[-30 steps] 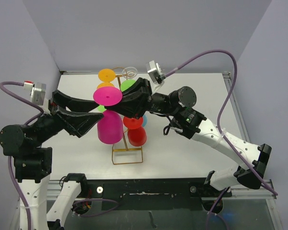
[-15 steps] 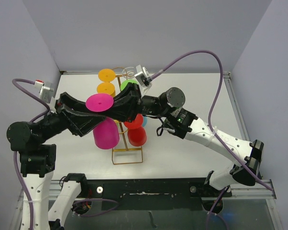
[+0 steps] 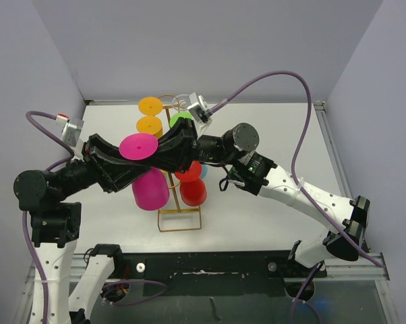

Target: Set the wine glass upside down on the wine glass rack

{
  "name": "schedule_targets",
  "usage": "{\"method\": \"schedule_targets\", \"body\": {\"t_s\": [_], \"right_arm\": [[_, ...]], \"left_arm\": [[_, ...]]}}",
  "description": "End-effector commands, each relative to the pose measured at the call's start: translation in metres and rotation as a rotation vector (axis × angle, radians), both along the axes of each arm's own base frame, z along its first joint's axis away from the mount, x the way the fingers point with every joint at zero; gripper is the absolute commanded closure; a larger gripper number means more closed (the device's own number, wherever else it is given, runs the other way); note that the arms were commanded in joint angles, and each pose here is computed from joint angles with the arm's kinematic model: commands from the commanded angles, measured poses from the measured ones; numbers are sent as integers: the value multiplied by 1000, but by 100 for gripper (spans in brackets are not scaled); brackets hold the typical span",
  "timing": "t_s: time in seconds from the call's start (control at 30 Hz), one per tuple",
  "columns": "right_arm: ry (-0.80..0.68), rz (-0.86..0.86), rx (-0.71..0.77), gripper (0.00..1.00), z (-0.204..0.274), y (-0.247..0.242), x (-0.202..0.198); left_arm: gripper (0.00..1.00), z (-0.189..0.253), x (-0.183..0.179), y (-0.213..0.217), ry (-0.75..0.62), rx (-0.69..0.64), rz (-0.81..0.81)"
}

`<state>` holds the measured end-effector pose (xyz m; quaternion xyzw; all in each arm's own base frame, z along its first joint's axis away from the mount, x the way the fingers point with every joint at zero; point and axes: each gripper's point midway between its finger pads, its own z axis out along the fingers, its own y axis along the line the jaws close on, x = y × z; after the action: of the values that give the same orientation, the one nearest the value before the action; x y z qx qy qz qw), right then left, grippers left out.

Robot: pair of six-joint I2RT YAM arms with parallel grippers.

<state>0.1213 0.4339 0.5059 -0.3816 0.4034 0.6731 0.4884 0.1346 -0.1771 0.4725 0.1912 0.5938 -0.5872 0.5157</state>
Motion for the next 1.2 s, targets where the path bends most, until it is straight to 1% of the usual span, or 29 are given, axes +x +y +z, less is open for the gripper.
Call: {"method": "schedule_targets", "body": {"t_s": [0.0, 0.13, 0.2, 0.23, 0.3, 0.47, 0.5, 0.57, 0.63, 0.8, 0.87, 0.97, 1.17], "right_arm": [[-79, 48, 86, 100, 33, -11, -18], [-102, 89, 83, 100, 31, -8, -26], [-108, 100, 88, 100, 32, -8, -29], [-111, 102, 92, 100, 32, -9, -30], [-109, 108, 94, 100, 32, -8, -31], [-98, 118, 96, 100, 32, -9, -33], [-97, 116, 97, 99, 31, -9, -32], [-94, 110, 98, 92, 32, -10, -32], [-88, 103, 99, 81, 32, -10, -31], [-65, 73, 111, 67, 37, -13, -28], [-53, 61, 119, 65, 39, -15, -26], [-35, 52, 127, 65, 39, -15, -24], [-9, 31, 140, 65, 43, -16, -20]], "left_arm": [[67, -1, -2, -1, -36, 17, -19], [66, 0, -3, -2, -42, 13, -28], [67, 0, -6, -2, -49, 15, -35], [69, 0, -6, -2, -51, 15, -36], [76, 1, -8, -2, -57, 12, -38], [97, 1, -11, -3, -65, 8, -58], [100, 1, -12, -3, -70, 10, -59], [100, 2, -13, -3, -79, 13, -59], [100, 3, -13, -3, -83, 13, -57], [100, 6, -9, -1, -93, 10, -16], [100, 9, -6, 1, -94, 5, 9], [100, 13, -2, 2, -96, 4, 36], [100, 21, -5, 3, -114, -1, 48]]}}
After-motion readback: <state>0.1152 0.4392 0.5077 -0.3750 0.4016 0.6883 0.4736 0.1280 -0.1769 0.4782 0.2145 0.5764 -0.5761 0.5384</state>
